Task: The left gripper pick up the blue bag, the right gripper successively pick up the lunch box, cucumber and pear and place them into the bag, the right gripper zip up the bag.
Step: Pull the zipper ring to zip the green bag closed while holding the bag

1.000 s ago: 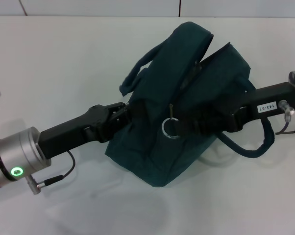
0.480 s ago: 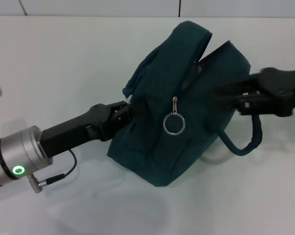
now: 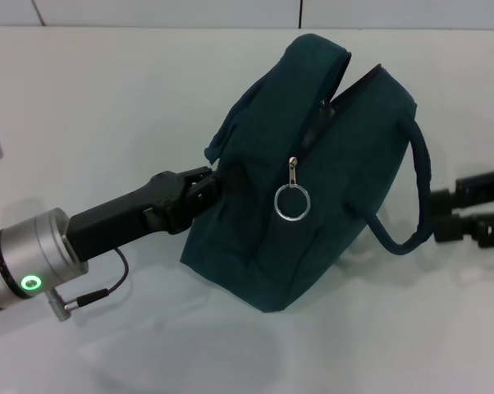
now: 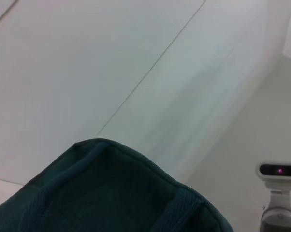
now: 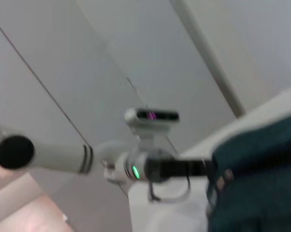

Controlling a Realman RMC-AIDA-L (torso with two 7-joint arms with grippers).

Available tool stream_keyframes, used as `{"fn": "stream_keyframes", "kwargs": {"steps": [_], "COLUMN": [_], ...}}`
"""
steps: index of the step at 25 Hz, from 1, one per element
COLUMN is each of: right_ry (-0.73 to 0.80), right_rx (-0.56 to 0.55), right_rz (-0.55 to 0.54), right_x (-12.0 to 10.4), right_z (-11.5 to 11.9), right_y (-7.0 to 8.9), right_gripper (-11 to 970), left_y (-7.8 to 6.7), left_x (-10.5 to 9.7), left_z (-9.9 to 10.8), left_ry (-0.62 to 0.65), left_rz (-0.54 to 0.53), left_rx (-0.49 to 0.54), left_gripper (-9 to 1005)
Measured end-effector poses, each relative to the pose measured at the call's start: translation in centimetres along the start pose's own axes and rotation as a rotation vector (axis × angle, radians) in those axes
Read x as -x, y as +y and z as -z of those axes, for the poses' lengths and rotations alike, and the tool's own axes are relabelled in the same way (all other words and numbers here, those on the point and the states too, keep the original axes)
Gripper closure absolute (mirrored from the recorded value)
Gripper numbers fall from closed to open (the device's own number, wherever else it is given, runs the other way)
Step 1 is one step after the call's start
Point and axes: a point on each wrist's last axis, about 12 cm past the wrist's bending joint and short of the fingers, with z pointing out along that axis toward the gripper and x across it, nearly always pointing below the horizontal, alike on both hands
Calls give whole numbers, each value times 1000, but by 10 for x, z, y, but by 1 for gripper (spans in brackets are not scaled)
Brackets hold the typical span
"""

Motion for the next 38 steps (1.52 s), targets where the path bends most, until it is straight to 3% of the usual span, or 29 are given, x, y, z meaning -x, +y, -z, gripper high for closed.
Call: {"fn": "stream_keyframes", "kwargs": {"steps": [5,13,24,38], "right_ry": [39,31,58,83], "right_rx": [-51,13,88,2], "right_rz": [-13,37,53,8], "right_x": [-9,2,4,-9], "right_z": [-6,-30,-34,-63], "right_y": [-8,-6,3,-24], "right_gripper": [541,541,541,541], "left_y": [1,0,0,0], "left_x": [2,2,0,0], "left_z": [-2,-2,-1,-3], "left_ry": [-1,-9,-12,-10], "left_rz": [-5,-4,1,1], "left_rx": [-6,-4,0,-5], "left_gripper": [949,949,948,949]}}
